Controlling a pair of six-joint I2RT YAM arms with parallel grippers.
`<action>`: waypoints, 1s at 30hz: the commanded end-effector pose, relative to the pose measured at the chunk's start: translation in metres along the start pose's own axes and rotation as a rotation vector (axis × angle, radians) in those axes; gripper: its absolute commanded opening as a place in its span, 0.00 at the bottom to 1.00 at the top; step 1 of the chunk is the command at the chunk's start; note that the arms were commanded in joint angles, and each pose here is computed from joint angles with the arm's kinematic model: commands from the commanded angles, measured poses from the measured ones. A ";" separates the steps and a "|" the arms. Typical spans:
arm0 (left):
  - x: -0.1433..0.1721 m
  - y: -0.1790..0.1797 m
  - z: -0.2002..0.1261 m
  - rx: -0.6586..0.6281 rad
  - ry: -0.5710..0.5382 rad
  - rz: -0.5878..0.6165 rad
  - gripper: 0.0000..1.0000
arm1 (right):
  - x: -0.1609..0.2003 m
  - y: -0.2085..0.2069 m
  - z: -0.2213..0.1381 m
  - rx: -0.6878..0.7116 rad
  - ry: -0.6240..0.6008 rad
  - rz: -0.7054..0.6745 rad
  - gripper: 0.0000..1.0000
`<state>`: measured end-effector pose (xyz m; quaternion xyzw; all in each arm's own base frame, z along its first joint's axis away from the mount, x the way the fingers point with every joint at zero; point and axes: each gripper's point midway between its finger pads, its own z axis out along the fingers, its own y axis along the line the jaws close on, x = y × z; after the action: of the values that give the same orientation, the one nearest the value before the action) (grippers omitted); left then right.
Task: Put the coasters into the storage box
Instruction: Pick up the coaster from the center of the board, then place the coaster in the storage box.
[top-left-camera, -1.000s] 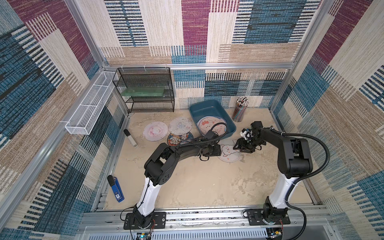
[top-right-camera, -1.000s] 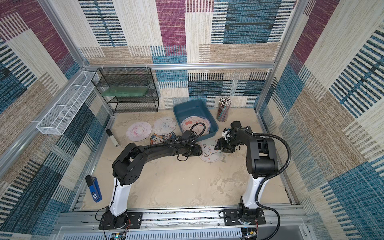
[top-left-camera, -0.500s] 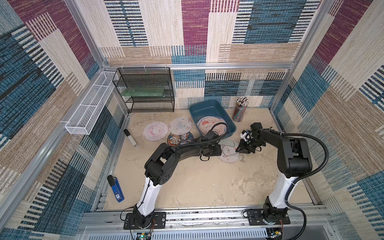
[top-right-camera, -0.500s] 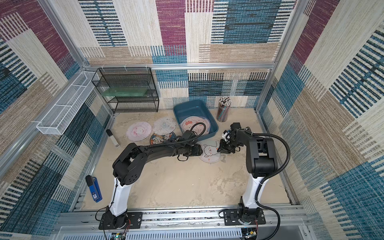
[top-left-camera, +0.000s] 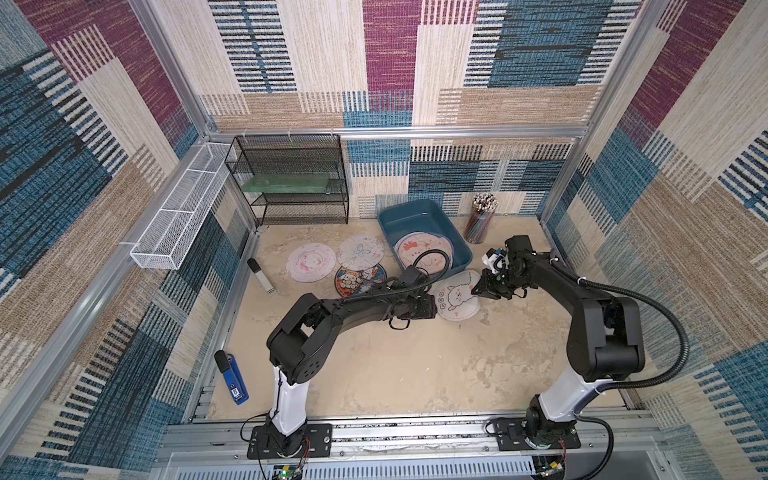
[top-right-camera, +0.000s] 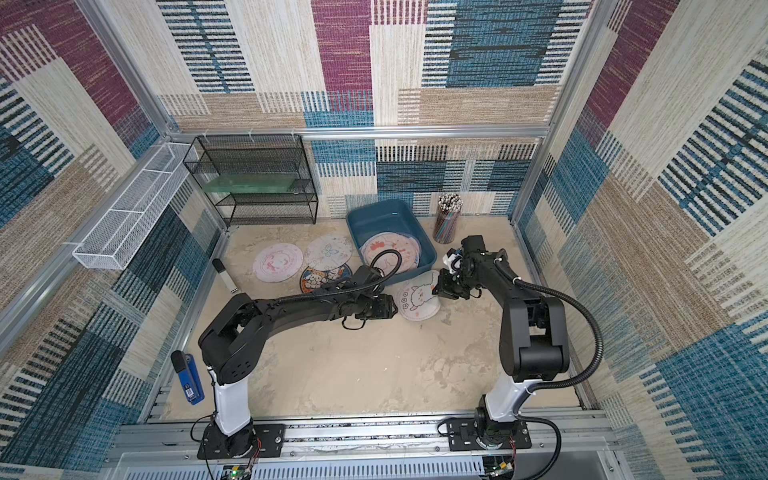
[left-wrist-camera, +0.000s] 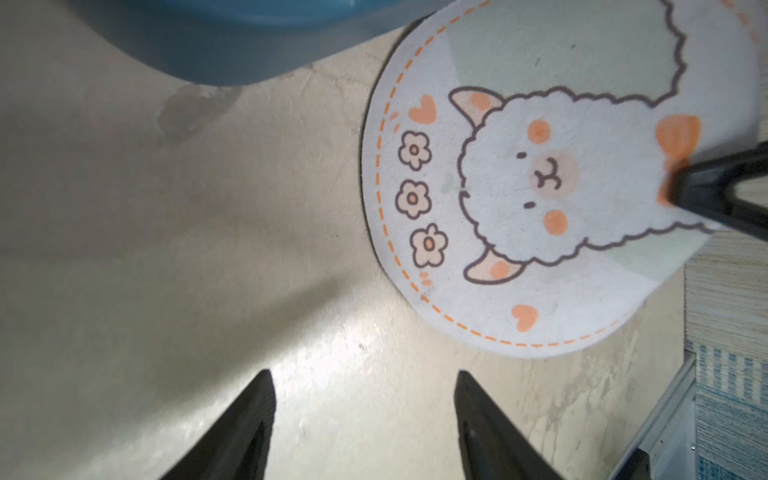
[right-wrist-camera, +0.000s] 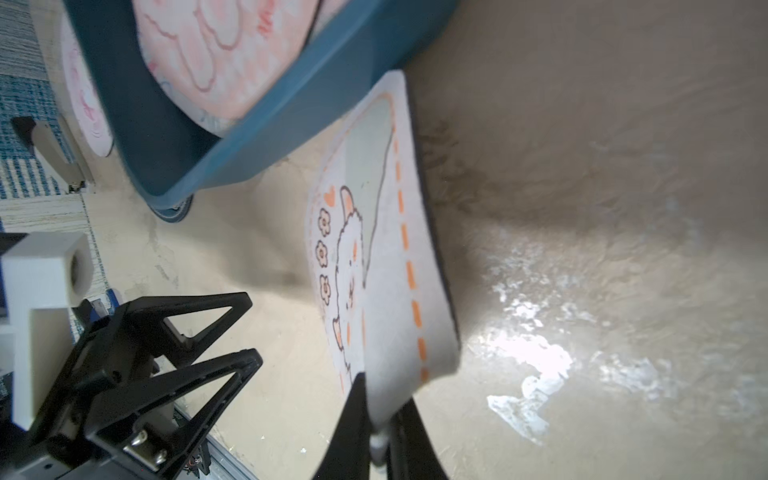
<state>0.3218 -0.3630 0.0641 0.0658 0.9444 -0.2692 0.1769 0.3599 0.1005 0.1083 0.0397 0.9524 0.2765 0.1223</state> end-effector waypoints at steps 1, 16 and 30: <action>0.006 0.006 -0.017 0.005 0.000 0.009 0.68 | -0.001 0.024 -0.015 -0.032 -0.029 0.005 0.13; 0.034 0.081 -0.087 -0.079 -0.052 -0.086 0.71 | -0.052 0.172 -0.073 -0.214 -0.235 -0.132 0.13; 0.052 0.104 -0.108 -0.111 -0.076 -0.123 0.72 | -0.182 0.212 -0.009 -0.333 -0.343 -0.129 0.13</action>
<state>0.2662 -0.2214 0.0802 -0.0128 0.9511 -0.2378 0.1967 0.5153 0.2443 0.2672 -0.0048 0.8709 0.3946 0.2931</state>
